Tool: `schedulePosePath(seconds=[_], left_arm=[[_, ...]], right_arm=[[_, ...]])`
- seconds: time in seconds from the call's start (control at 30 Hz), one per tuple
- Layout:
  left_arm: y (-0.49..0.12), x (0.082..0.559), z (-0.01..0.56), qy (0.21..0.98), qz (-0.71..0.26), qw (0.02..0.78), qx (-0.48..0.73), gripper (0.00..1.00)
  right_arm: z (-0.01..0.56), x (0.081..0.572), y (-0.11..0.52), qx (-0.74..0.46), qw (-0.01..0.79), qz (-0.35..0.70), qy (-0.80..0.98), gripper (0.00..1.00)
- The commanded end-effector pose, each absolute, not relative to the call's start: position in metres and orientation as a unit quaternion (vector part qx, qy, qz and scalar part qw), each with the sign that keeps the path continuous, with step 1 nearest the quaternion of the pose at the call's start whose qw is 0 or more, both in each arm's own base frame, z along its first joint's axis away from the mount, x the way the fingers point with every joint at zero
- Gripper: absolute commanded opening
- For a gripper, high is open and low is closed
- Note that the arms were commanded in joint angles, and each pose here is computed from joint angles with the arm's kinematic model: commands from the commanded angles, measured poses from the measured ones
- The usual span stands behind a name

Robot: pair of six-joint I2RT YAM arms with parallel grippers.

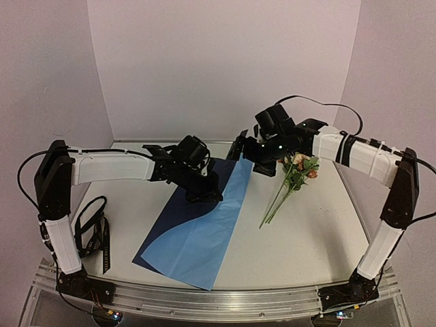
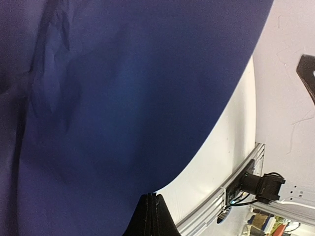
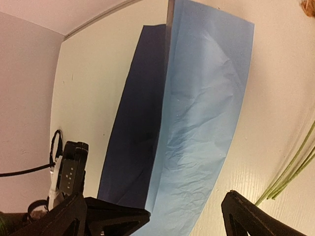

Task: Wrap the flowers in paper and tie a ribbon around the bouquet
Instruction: Pass from the left arm to the right, then unfold the folded wrapping paper at the center of the board.

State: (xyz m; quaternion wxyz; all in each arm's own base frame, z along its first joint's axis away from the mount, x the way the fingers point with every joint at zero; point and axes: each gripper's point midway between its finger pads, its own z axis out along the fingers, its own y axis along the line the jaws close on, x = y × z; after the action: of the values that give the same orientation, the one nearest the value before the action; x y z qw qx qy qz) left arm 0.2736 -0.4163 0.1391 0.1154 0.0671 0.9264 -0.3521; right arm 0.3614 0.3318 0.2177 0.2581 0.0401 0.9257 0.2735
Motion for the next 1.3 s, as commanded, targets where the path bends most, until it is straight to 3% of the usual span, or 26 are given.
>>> schedulePosePath(seconds=[0.0,0.23,0.33,0.43,0.57,0.6,0.63,0.73,0.83,0.93,1.27], left_arm=[[-0.430,0.277,0.152,0.922,-0.342,0.156,0.091,0.00],[-0.440,0.263,0.150,0.919,-0.347,0.154,0.104,0.00],[-0.444,0.254,0.152,0.917,-0.350,0.155,0.112,0.00],[-0.443,0.250,0.157,0.913,-0.358,0.159,0.113,0.00],[-0.440,0.244,0.169,0.907,-0.369,0.166,0.120,0.01],[-0.438,0.244,0.174,0.905,-0.370,0.172,0.122,0.04],[-0.435,0.244,0.182,0.902,-0.372,0.180,0.123,0.13],[-0.421,0.242,0.213,0.891,-0.383,0.213,0.120,0.48],[-0.400,0.241,0.233,0.886,-0.380,0.241,0.109,0.66],[-0.375,0.241,0.239,0.887,-0.382,0.247,0.082,0.70],[-0.288,0.230,0.162,0.913,-0.358,0.191,-0.041,0.70]], right_arm=[[0.204,0.363,0.329,0.079,0.213,0.260,0.938,0.98],[0.181,0.376,0.329,0.087,0.199,0.236,0.947,0.98],[0.169,0.388,0.337,0.090,0.188,0.237,0.949,0.90],[0.168,0.402,0.344,0.094,0.189,0.244,0.947,0.64],[0.178,0.413,0.342,0.095,0.190,0.252,0.944,0.18],[0.182,0.414,0.338,0.093,0.189,0.253,0.944,0.06],[0.186,0.413,0.334,0.089,0.187,0.254,0.945,0.00],[0.201,0.404,0.317,0.070,0.178,0.274,0.942,0.00],[0.212,0.387,0.293,0.041,0.164,0.292,0.941,0.00],[0.213,0.359,0.267,0.022,0.146,0.297,0.943,0.00],[0.149,0.244,0.197,-0.007,0.057,0.275,0.960,0.00]])
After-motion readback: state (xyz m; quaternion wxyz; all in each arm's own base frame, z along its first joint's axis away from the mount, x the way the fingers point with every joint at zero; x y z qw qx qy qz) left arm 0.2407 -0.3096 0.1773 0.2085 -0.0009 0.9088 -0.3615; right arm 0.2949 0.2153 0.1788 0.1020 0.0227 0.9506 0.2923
